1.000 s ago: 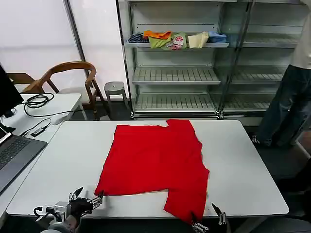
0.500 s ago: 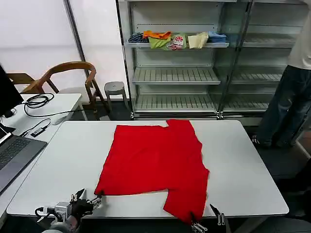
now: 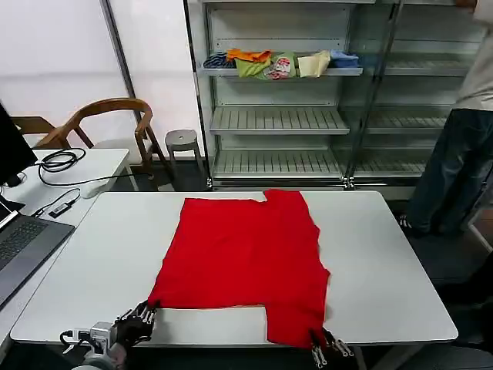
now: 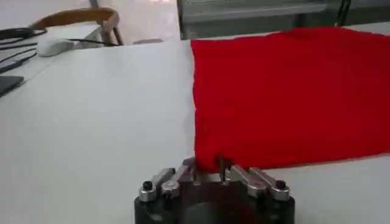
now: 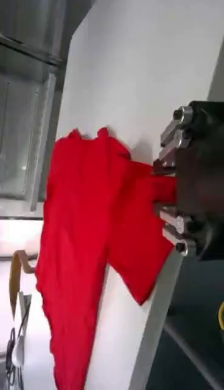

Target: Fold and organize the clothes.

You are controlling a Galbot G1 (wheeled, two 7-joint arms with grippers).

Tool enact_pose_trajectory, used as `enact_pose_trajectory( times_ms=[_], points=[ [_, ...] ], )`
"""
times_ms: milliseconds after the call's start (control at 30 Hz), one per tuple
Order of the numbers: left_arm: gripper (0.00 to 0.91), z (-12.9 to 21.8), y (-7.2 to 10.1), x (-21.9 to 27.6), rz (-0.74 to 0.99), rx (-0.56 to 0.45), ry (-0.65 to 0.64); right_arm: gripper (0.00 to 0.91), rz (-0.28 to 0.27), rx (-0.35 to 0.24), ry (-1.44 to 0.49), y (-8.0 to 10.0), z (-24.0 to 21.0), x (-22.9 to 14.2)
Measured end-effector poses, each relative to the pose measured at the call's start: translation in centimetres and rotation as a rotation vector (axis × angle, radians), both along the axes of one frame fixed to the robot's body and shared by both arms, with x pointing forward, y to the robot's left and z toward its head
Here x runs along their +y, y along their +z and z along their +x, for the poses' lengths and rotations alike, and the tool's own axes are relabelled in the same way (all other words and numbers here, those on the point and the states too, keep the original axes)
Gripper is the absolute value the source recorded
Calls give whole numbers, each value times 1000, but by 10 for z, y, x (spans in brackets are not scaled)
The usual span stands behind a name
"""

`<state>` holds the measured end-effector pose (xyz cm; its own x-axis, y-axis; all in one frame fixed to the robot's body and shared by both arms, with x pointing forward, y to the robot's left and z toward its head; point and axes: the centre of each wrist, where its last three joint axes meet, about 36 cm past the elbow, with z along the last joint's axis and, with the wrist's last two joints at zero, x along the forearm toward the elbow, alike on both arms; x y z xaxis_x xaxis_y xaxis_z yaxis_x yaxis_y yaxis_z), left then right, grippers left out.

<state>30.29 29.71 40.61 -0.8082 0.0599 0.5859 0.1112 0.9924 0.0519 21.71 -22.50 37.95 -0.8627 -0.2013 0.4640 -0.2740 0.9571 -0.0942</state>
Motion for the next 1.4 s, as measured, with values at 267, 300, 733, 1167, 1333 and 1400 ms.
enact_pose_trajectory(
  times_ms=[267,300,733,1167,1333,1400],
  points=[
    [30,5,11,-2,-15,-39,-18,0,20,-24,5,7,6,0],
    [30,6,14,-2,-16,-48,-18,0,22,-30,5,10,8,0],
    [30,44,29,6,-95,-125,-24,0,51,-120,-17,36,55,-4],
    [30,96,25,12,-185,-172,-9,0,51,-178,-18,40,124,5],
    [30,112,21,12,-198,-174,-3,0,44,-194,-13,37,148,7],
    [30,117,20,12,-202,-174,0,0,40,-197,-14,36,157,7]
  ],
)
